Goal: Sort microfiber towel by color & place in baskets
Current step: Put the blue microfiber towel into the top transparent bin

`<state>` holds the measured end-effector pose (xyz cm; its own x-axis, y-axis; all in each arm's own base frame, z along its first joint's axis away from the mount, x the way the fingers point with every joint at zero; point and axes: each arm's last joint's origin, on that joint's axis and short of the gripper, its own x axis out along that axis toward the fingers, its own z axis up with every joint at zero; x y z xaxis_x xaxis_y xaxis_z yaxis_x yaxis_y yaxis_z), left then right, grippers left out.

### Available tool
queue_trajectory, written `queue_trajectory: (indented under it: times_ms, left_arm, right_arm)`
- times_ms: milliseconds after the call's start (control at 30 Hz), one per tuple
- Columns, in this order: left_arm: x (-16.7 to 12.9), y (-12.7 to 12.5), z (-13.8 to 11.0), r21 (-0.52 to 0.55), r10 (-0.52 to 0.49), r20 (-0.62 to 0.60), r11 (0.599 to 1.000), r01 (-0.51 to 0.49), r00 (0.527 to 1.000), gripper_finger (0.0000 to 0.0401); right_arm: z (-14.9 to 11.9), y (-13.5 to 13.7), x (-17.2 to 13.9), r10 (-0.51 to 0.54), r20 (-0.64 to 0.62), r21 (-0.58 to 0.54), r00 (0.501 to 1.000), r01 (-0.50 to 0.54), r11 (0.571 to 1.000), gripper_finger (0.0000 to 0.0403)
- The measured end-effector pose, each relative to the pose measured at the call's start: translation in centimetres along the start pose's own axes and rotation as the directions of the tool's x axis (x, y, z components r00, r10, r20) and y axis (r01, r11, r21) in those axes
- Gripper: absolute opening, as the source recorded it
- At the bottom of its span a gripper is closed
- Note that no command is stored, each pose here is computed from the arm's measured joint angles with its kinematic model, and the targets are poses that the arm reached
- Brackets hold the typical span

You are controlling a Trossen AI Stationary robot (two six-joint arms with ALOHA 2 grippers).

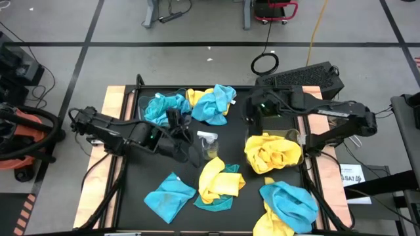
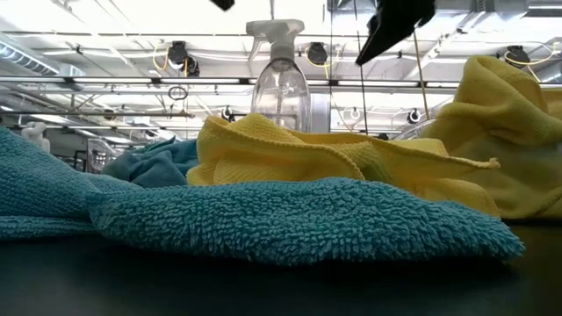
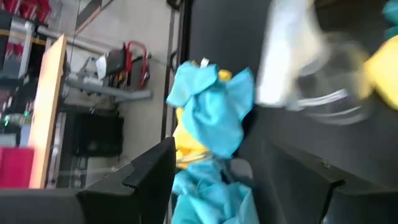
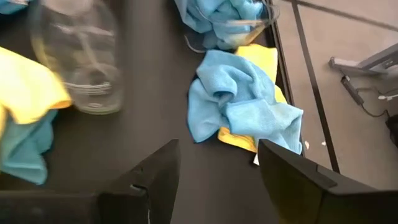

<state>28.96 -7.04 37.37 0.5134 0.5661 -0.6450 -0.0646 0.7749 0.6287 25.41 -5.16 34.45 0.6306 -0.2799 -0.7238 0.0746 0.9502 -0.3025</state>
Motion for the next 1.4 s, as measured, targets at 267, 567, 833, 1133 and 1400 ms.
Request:
queue_trajectory:
  times_ms: [267,567,833,1133,1400]
  left_arm:
    - [2.5,2.7,-0.4,-0.012,-0.05,-0.066,0.999,0.049,0.997,0.0244]
    - [7.2,6.1,-2.2,-0.097,-0.164,-0.056,0.983,0.158,0.985,0.0244]
    - [11.3,8.1,-4.7,-0.191,-0.251,-0.046,0.952,0.238,0.967,0.0244]
    - [13.7,7.5,-6.7,-0.21,-0.325,-0.077,0.93,0.303,0.943,0.0244]
    - [13.5,7.2,-7.3,-0.216,-0.342,-0.05,0.921,0.324,0.938,0.0244]
  right_arm:
    - [-0.4,-3.9,5.5,0.06,-0.016,-0.02,0.998,-0.061,0.998,0.0208]
    - [-2.2,-7.7,12.2,0.105,-0.017,-0.023,0.994,-0.106,0.994,0.0208]
    - [-4.6,-9.8,17.5,0.127,-0.042,0.039,0.991,-0.126,0.991,0.0208]
    - [-4.3,-11.5,21.1,0.132,-0.074,0.104,0.989,-0.123,0.987,0.0208]
    - [-4.5,-11.6,23.6,0.181,-0.224,0.098,0.958,-0.163,0.982,0.0136]
